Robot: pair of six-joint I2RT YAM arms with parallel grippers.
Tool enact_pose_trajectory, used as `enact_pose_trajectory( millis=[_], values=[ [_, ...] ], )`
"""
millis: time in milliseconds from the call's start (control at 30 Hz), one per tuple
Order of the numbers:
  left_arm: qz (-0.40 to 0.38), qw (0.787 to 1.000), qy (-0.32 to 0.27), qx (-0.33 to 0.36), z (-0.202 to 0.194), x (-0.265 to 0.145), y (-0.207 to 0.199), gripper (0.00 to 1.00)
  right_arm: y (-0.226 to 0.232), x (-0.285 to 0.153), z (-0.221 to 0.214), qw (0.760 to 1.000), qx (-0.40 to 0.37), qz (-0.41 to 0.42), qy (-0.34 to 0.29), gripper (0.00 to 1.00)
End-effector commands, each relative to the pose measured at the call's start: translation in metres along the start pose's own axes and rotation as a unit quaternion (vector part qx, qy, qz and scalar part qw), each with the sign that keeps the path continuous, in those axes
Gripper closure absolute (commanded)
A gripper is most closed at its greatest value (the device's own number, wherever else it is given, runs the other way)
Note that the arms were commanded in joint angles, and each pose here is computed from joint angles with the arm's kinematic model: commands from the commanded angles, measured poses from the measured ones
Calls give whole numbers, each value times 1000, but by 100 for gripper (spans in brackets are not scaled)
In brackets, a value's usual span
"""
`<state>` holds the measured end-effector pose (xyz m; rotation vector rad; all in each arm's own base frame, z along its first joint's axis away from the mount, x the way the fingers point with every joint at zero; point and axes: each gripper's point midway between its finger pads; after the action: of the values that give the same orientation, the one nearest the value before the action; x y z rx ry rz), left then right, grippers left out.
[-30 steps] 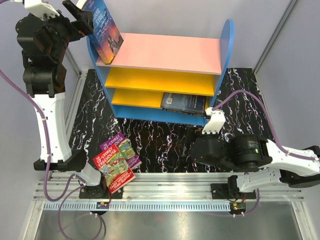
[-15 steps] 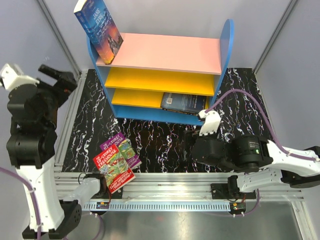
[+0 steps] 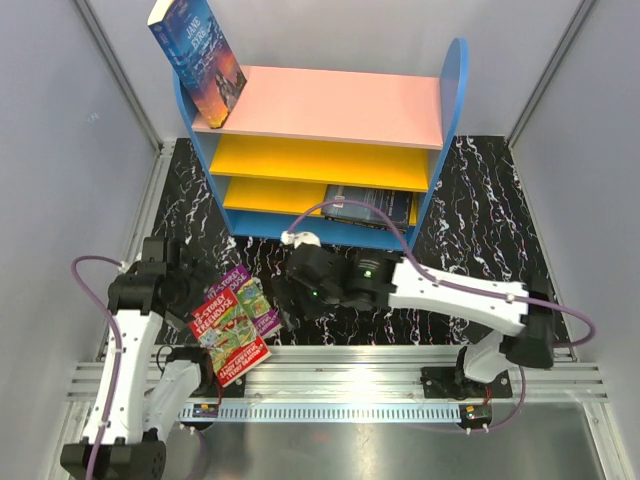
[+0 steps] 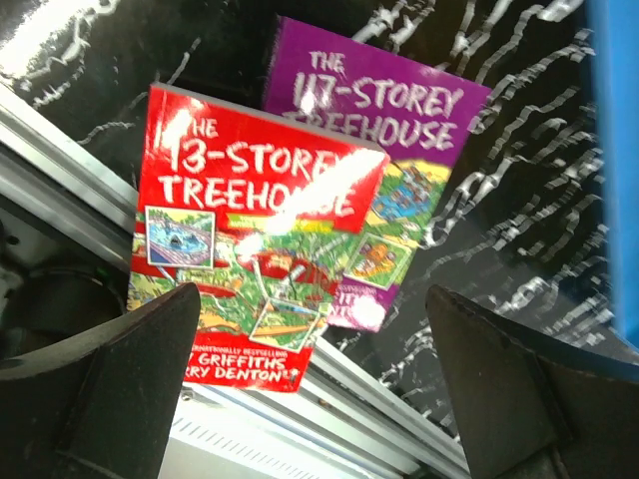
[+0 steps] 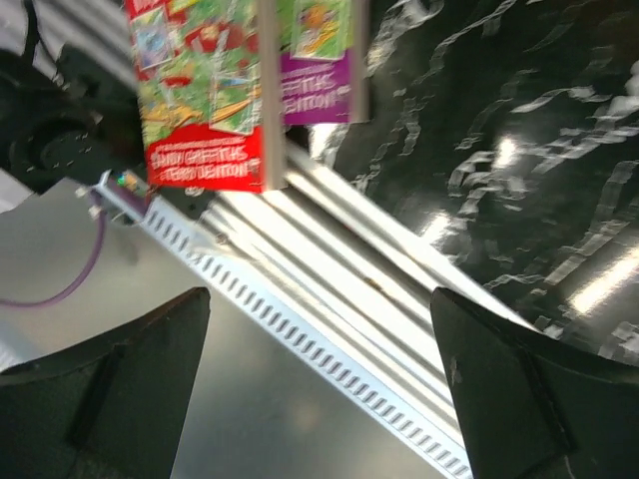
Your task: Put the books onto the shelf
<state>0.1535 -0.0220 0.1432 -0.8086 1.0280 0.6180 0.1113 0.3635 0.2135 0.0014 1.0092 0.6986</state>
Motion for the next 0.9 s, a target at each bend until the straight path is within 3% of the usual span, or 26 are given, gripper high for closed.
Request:
enact_pose_trajectory(
  millis=[0,133,300,567,867],
  values=[
    [-44,999,8,-16,-7,-8,-9,1,54,12,0,987,0,149,54,0],
    [-45,999,13,-9,-11,-5,-6,1,68,63,-10,973,67,192,112,1],
    [-44,999,15,11,-11,-4,-5,1,74,96,-38,939,170,241,175,1],
    [-49,998,10,34,-10,-5,-5,1,69,136,-53,920,249,246,179,1],
    [-56,995,3,77,1,-14,-16,1,66,183,-50,909,288,247,170,2]
  ],
)
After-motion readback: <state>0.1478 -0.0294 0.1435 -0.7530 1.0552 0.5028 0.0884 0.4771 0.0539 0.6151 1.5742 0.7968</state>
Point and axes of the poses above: each gripper's point midway between its finger pads, its own x axis out along the fingers, its own y axis along the line the jaws close on, z = x × y
